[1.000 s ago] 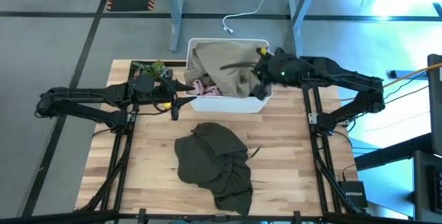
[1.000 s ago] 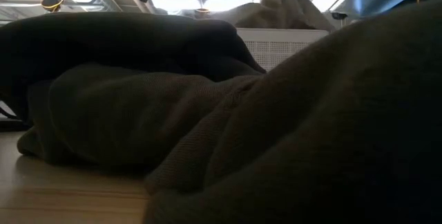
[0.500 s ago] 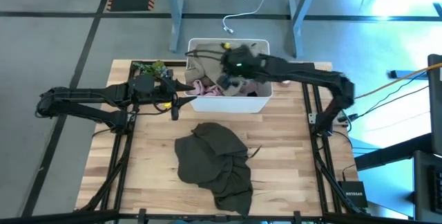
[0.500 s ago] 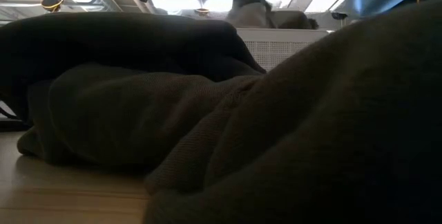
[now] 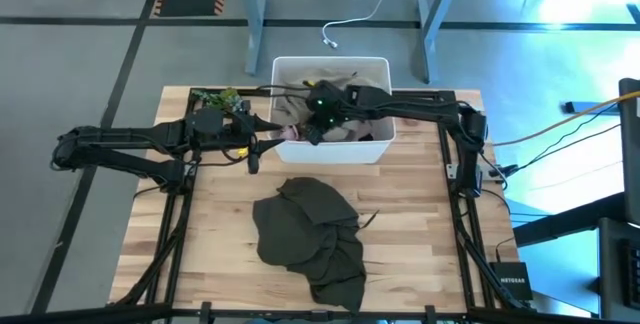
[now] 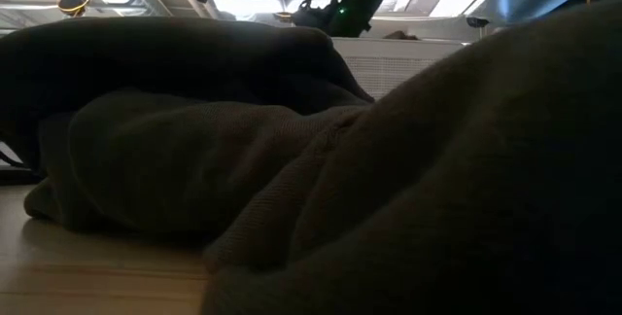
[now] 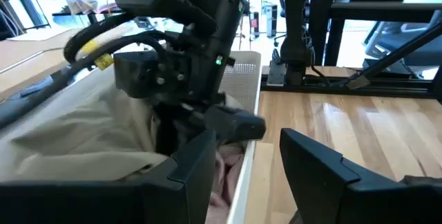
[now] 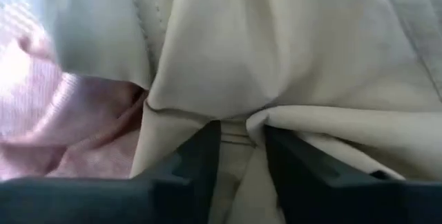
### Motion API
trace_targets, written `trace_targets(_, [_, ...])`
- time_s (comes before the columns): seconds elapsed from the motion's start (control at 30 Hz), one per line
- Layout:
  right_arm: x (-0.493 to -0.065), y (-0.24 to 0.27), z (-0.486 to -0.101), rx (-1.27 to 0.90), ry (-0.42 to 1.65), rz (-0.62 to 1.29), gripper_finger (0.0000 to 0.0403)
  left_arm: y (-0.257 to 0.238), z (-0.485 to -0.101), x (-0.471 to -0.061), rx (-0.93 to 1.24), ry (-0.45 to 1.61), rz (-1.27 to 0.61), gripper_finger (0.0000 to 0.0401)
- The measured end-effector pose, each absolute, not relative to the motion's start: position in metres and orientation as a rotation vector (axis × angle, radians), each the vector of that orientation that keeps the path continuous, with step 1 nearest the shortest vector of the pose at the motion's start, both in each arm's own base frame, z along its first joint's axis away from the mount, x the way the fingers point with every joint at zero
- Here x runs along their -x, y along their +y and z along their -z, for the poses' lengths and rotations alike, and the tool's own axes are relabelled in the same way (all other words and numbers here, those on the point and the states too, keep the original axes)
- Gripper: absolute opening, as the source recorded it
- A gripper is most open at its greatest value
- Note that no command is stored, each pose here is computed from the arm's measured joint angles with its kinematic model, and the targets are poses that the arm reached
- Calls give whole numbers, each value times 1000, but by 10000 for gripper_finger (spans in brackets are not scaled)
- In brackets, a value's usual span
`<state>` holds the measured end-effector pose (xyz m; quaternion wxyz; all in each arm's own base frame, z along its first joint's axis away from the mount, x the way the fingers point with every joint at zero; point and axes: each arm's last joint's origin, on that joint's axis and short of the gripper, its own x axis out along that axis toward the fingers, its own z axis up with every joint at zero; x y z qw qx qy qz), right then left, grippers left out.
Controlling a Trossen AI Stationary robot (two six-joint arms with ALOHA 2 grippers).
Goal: Sort clothes
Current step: Put the brown shorts into the white laundry bin, then put the gray sweatshirt into the white laundry bin
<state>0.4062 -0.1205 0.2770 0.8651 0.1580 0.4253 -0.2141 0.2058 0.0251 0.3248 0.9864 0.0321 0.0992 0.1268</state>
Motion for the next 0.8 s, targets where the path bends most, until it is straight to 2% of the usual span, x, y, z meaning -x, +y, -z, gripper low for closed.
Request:
trace_targets(0.1, [-404,-118,-302,-308,913,409,165,25,-325,-206,-73,200,-255,157])
trace_targets(0.2, [-398,-107,-355,-249,809,390,176,25,-325,-206,-70,201,-256,157])
trace_targets(0.33, [-384,-78,-420,-160,686,391,179,25,-325,-206,-58,202,-257,157])
trace_targets(0.5, [-364,-26,-464,-84,622,326,179,25,-324,-206,-58,209,-257,157])
trace_targets(0.63, [-355,30,-461,-53,670,179,179,25,-324,-206,-58,210,-257,157])
trace_targets(0.8, [-353,104,-418,71,834,84,179,25,-324,-206,-59,212,-256,157])
